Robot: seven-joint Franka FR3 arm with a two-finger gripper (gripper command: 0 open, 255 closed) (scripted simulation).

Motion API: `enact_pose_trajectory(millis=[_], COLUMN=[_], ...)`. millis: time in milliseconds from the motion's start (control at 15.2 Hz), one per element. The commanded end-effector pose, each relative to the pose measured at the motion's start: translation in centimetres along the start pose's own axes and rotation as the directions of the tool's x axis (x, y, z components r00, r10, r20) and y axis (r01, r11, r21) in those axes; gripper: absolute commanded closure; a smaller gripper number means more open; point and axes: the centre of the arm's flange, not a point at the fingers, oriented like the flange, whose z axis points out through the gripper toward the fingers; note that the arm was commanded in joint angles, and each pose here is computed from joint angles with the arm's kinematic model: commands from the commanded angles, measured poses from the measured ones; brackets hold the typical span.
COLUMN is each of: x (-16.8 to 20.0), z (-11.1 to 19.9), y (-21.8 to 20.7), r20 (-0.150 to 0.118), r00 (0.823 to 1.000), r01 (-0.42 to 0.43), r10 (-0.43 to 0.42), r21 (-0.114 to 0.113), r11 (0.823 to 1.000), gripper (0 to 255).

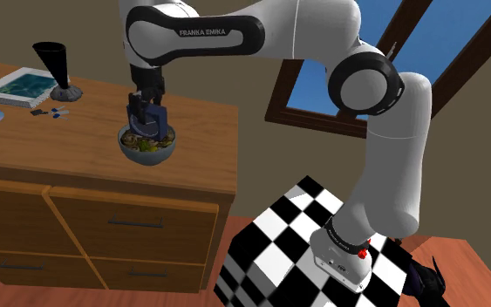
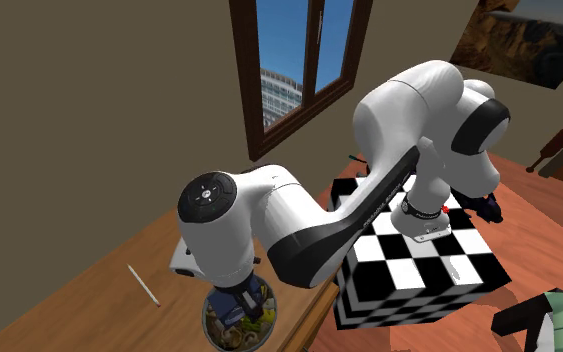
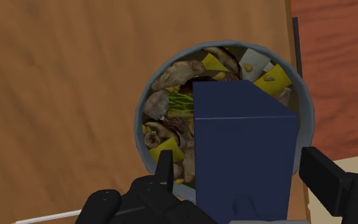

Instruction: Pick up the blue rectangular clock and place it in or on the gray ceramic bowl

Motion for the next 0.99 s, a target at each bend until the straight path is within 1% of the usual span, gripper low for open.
enact_pose_trajectory(millis=[0, 132, 396, 924], x=[0.0, 0.1, 0.1, 0.1], z=[0.0, 0.1, -4.9, -4.9], y=[0.0, 0.1, 0.1, 0.1], r20=[0.001, 0.001, 0.001, 0.001], r00=[1.0, 1.0, 1.0, 1.0], r01=[0.0, 0.0, 0.0, 0.0], r10=[0.0, 0.0, 0.0, 0.0], r21=[0.0, 0.0, 0.0, 0.0], r11=[1.0, 1.0, 1.0, 1.0], gripper=[0, 0, 0, 0])
